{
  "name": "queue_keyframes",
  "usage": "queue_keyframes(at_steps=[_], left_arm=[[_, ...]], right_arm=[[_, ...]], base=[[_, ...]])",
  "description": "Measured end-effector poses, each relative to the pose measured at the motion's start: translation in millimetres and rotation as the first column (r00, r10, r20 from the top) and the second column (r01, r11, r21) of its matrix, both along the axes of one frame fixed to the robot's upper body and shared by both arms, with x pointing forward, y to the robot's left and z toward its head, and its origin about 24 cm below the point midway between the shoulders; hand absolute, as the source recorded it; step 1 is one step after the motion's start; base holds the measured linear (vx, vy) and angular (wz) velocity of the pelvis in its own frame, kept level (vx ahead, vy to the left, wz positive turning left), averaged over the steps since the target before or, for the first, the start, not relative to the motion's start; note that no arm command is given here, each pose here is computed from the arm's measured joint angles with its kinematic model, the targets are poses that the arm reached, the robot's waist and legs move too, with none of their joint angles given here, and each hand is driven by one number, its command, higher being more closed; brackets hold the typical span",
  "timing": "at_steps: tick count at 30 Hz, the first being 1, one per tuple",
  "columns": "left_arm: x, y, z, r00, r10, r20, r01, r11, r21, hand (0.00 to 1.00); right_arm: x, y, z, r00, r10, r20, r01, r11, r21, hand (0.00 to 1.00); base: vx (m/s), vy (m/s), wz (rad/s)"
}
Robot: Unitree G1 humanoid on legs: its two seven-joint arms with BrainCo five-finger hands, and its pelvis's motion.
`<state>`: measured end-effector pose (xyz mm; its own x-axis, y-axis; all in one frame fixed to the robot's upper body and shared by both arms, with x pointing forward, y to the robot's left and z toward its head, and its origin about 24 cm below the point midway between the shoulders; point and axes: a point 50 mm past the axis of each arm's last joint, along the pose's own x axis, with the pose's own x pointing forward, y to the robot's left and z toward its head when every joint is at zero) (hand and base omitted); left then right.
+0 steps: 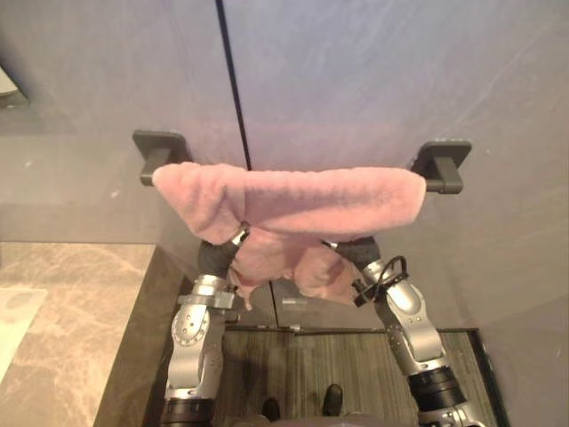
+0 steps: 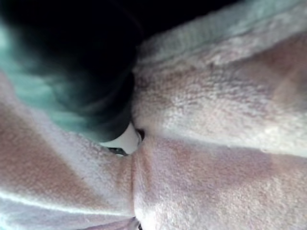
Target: Organize washtable
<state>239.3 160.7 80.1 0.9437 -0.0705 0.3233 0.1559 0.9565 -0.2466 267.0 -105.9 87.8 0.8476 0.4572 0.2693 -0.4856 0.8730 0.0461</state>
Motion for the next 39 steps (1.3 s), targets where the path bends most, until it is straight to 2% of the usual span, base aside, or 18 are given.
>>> queue_keyframes(at_steps=[8, 13, 18, 26, 31, 36, 39], left_arm=[[-4, 18, -2, 0.996, 0.084, -0.012, -0.085, 0.996, -0.003, 0.0], [-14, 42, -11, 0.976, 0.211, -0.061, -0.212, 0.977, -0.002, 0.0], [-27, 53, -23, 0.955, 0.27, -0.12, -0.271, 0.963, 0.01, 0.0], [-42, 56, -45, 0.935, 0.282, -0.217, -0.283, 0.959, 0.028, 0.0], [-63, 54, -72, 0.902, 0.257, -0.345, -0.262, 0.965, 0.035, 0.0], [-89, 52, -99, 0.851, 0.23, -0.472, -0.248, 0.968, 0.024, 0.0], [-103, 53, -106, 0.828, 0.23, -0.511, -0.251, 0.967, 0.029, 0.0]], right_arm=[[0, -1, 1, 1.0, -0.007, 0.004, 0.007, 1.0, 0.002, 0.0], [-1, -6, -2, 1.0, -0.025, -0.004, 0.025, 1.0, 0.003, 0.0], [-2, -14, -5, 0.998, -0.057, -0.016, 0.057, 0.998, 0.007, 0.0], [-12, -40, -18, 0.983, -0.172, -0.069, 0.173, 0.985, 0.012, 0.0], [-36, -73, -37, 0.933, -0.327, -0.15, 0.331, 0.944, 0.0, 0.0], [-65, -86, -63, 0.888, -0.379, -0.26, 0.381, 0.923, -0.046, 0.0], [-78, -87, -65, 0.889, -0.367, -0.273, 0.367, 0.929, -0.056, 0.0]], base=[[0.0, 0.0, 0.0], [0.0, 0.0, 0.0], [0.0, 0.0, 0.0], [0.0, 0.0, 0.0], [0.03, -0.005, 0.0], [0.02, -0.002, -0.03], [0.0, -0.001, -0.09]])
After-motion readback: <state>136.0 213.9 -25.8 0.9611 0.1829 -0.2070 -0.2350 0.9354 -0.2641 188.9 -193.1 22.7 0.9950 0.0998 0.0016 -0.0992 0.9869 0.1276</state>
